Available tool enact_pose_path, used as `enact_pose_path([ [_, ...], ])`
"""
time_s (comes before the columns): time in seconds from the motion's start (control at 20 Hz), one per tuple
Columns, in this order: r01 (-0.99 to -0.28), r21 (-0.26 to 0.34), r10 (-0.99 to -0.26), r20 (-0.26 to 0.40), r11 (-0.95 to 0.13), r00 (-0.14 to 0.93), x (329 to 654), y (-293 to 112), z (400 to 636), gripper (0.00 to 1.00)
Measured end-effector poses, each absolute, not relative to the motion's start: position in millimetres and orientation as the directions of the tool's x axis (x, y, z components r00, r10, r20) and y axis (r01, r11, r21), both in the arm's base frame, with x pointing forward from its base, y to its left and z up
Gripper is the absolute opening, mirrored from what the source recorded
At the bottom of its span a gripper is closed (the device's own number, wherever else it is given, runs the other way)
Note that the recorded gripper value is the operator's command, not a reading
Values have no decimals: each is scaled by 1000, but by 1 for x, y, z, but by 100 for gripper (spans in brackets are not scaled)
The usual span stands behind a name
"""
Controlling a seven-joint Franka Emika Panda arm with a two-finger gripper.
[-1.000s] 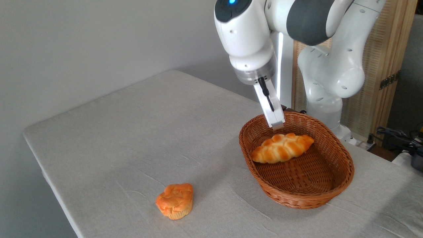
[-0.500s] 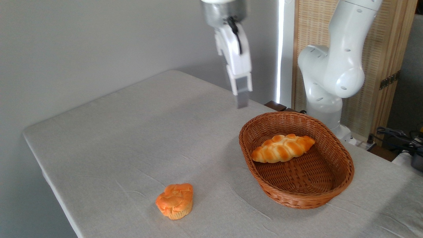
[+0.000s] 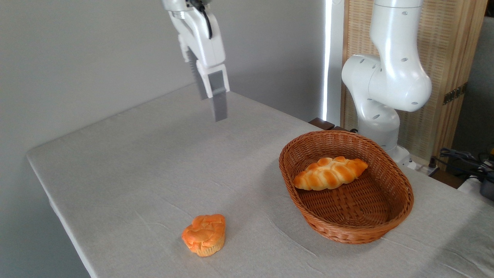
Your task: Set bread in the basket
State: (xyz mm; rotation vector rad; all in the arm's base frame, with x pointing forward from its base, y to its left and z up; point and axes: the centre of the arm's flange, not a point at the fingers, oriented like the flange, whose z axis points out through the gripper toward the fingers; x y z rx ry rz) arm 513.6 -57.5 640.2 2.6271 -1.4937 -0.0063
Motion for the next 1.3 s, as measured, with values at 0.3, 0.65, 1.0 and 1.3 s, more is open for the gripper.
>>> enact_pose_path([
  [0.3,-775,77,-772,69,-628,632,534,-58,634,100],
  [0.65,-732,33,-731,56,-680,681,544,-62,631,100],
  [1.0,-734,20,-732,64,-679,679,548,-64,631,100],
  [1.3,-727,18,-725,65,-686,685,548,-59,632,100],
])
